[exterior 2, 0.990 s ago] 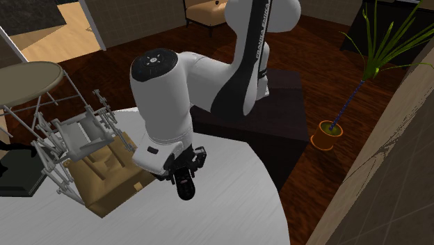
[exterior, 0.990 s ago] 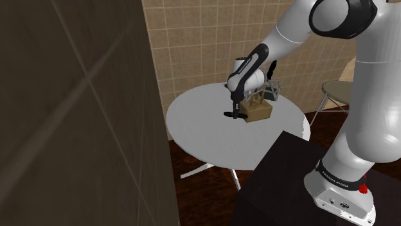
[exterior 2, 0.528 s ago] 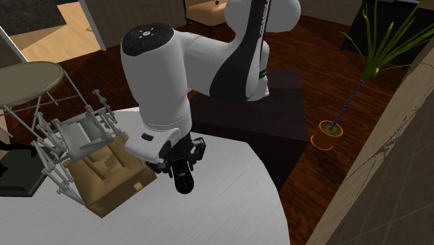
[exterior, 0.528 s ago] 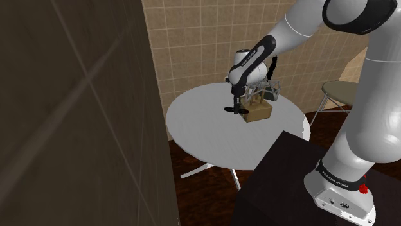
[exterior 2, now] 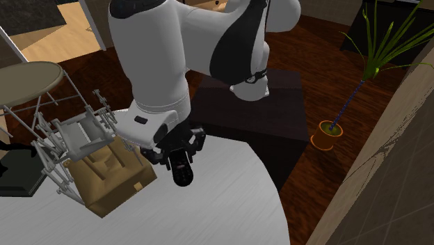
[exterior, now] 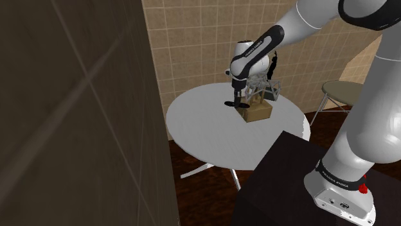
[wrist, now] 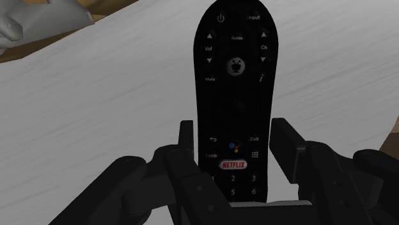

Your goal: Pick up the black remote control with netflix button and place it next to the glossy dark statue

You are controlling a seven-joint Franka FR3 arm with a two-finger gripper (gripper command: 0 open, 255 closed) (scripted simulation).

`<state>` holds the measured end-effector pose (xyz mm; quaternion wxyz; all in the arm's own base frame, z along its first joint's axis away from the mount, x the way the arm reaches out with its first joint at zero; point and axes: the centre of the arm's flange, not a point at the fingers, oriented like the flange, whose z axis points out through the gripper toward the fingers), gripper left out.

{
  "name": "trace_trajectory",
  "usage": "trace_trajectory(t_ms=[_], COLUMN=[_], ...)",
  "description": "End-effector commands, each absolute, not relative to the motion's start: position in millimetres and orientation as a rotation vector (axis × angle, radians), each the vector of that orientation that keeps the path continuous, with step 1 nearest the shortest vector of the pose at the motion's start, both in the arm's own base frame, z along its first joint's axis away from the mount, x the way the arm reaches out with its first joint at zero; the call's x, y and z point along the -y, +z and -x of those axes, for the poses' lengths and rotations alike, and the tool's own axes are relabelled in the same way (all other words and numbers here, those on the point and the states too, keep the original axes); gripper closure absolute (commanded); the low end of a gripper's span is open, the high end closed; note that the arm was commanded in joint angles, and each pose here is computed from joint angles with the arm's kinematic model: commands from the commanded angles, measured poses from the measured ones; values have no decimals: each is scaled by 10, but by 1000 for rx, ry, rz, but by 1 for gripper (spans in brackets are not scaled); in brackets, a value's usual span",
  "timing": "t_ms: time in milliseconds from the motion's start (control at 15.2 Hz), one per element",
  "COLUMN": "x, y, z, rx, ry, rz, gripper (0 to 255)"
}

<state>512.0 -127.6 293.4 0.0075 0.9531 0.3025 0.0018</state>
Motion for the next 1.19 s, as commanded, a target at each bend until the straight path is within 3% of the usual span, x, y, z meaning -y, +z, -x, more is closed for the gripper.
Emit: trace_trajectory(t_ms=[0,1122], x=[1299,1299], y=[3050,3948], z=[-5111,-5111], rx=[-946,-946], ry=[5,5], rz=[-2980,-2980], gripper=[255,255])
